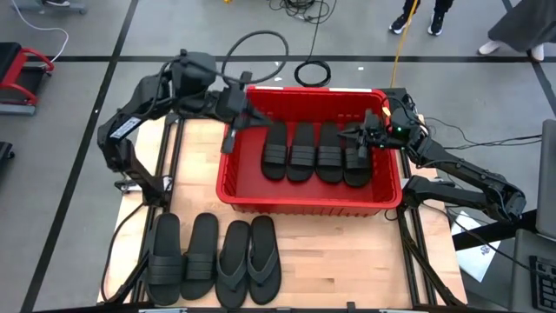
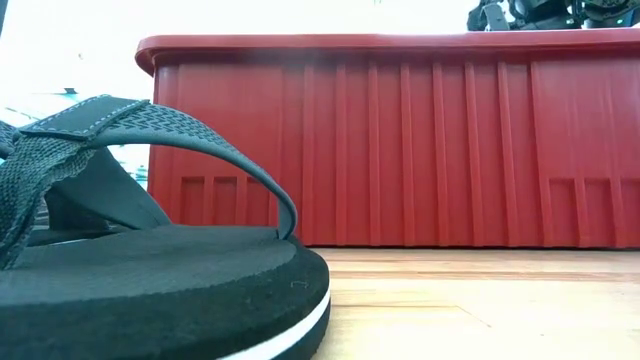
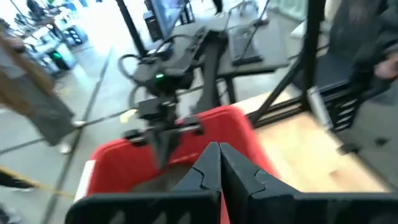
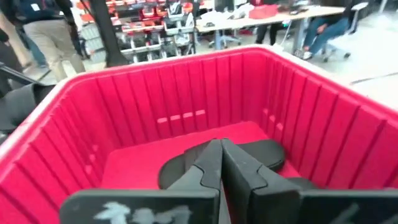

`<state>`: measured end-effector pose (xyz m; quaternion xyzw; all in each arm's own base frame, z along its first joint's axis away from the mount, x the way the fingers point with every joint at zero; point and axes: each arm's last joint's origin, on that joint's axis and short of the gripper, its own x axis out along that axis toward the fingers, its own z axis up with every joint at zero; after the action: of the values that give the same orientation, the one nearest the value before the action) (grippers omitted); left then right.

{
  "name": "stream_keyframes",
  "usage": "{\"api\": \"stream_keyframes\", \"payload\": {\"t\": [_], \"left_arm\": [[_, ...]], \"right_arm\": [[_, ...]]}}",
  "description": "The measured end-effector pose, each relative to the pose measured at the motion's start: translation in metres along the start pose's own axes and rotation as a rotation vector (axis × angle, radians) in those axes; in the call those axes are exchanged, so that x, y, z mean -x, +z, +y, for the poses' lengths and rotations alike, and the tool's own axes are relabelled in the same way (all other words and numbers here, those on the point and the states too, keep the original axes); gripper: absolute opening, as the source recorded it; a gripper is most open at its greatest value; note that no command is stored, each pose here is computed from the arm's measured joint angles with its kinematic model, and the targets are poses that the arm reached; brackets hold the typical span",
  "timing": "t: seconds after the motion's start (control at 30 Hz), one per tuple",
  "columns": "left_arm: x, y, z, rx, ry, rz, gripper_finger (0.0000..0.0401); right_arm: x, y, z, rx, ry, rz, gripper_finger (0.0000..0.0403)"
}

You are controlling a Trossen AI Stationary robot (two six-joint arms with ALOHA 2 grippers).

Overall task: Pick and place slides into bin
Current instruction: Put the right flip flop into the bin

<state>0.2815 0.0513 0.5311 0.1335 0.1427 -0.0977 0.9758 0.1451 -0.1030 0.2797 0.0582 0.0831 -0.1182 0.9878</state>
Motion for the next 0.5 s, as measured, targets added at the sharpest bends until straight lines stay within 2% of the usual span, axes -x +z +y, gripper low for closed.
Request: {"api": "stream_keyframes", "payload": {"t": [0.13,0.23,0.37,0.5], "left_arm": [[-0.006,0.007,-0.022,0.064,-0.043,-0.005,0.0001],[-0.015,0.0,-0.037,0.104,-0.103,0.056,0.0],[-0.017,-0.021,-0.051,0.121,-0.176,0.125,0.0],[-0.013,-0.058,-0.057,0.169,-0.232,0.198,0.0]], "right_arm": [[-0.001,-0.003,-0.001,0.021,0.0,-0.046,0.0],[-0.003,-0.011,-0.001,-0.002,0.028,-0.119,0.0],[-0.003,-0.022,-0.001,-0.074,0.045,-0.223,0.0],[-0.001,-0.024,0.0,-0.06,0.056,-0.275,0.0]]}}
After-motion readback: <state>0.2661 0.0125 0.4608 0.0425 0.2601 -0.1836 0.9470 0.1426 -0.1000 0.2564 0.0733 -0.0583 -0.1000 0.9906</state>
